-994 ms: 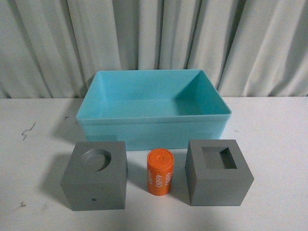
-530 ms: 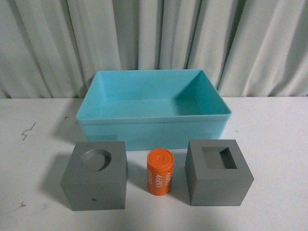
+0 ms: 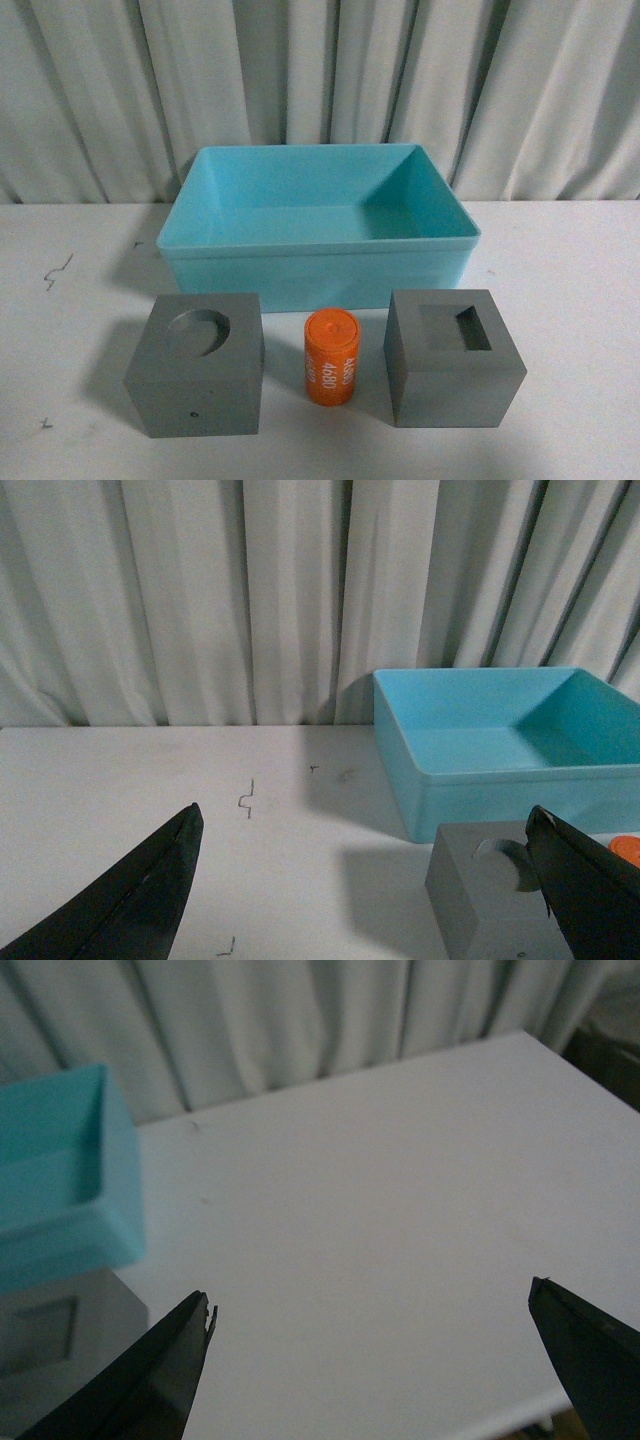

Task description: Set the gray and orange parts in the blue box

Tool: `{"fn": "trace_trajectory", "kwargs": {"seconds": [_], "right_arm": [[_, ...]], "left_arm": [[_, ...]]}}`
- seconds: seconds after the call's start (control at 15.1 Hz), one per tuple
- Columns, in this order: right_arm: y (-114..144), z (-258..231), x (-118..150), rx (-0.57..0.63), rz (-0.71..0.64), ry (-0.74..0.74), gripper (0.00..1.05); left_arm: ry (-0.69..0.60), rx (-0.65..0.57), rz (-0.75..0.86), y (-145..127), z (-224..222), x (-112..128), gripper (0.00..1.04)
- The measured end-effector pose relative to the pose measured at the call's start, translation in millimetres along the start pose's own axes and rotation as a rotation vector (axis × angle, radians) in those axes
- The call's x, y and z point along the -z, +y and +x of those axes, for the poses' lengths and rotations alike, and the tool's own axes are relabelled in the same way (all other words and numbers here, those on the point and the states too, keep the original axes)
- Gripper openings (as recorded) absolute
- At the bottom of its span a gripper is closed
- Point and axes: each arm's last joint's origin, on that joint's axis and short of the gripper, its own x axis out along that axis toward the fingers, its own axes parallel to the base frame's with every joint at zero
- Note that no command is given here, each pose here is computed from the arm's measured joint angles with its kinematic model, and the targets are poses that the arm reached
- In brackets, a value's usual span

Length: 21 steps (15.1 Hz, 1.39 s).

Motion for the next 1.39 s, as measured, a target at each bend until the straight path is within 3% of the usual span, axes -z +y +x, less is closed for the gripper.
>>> {"fn": "trace_trajectory", "kwargs": {"seconds": [0.13, 0.2, 0.33, 0.53, 0.66, 1.39], "right_arm": [[13.3, 31.6, -36.0, -0.113, -0.064, -0.063, 0.98], [24.2, 49.5, -35.5, -0.164, -0.106, -0.025, 0.98], [52.0, 79.4, -17.5, -0.246, -0.197, 0.072, 0.98], [89.7, 107.1, -8.5, -0.318, -0.232, 0.119, 0.98], [106.7, 118.6, 17.6, -0.338, -0.263, 0.203, 0.98], [148.2, 169.1, 59.0, -0.348, -0.267, 0.387, 0.98]], "left_arm": [[0.0, 0.0, 0.0, 0.0, 0.0, 0.0, 0.98], [0.0, 0.0, 0.0, 0.0, 0.0, 0.0, 0.98], [0.0, 0.0, 0.0, 0.0, 0.0, 0.0, 0.98], [0.0, 0.0, 0.0, 0.0, 0.0, 0.0, 0.98], [0.0, 0.0, 0.0, 0.0, 0.0, 0.0, 0.98], [0.0, 0.0, 0.0, 0.0, 0.0, 0.0, 0.98]]}}
